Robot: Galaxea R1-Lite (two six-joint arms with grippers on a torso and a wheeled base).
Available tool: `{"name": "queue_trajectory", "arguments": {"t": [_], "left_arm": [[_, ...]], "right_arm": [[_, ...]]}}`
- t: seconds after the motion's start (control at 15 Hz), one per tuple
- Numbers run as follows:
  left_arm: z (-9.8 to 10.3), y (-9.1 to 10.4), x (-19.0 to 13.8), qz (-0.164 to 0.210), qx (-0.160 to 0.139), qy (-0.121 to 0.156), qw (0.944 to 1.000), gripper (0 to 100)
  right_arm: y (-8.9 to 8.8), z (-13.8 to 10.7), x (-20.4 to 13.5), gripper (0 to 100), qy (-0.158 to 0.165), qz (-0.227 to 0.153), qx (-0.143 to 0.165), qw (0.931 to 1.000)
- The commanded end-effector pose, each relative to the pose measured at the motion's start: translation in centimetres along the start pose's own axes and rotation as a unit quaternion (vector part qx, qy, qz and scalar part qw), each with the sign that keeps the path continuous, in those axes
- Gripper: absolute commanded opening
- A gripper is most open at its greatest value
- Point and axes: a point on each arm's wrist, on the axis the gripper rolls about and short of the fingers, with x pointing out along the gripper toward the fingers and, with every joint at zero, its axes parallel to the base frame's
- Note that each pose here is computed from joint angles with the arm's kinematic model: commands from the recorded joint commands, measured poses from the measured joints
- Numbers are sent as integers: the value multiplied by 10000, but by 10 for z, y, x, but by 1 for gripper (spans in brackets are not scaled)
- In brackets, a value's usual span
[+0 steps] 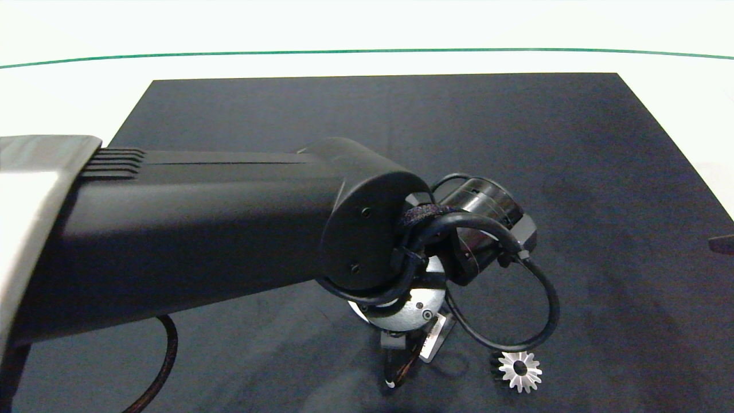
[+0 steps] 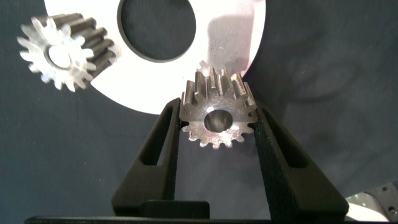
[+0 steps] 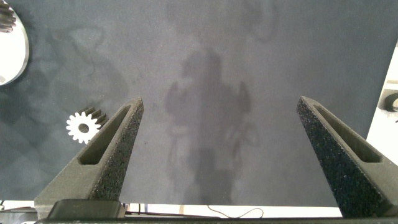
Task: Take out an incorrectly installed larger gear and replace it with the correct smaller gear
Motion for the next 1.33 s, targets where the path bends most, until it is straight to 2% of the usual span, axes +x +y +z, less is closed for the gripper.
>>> {"name": "queue_trajectory", "arguments": {"t": [0.07, 1.2, 1.27, 1.33], "left_arm": [[2, -3, 3, 6, 27, 13, 10000, 10], [-5, 3, 0, 168, -72, 89, 9998, 10], [-5, 3, -1, 161, -95, 73, 9998, 100], [-5, 4, -3, 158, -148, 59, 9997, 100]], "right_arm": [[0, 0, 0, 100, 23, 0, -14, 10000], [0, -3, 0, 100, 37, 12, -79, 10000], [0, -3, 0, 100, 45, 12, -80, 10000], [0, -3, 0, 100, 45, 12, -88, 10000]]}}
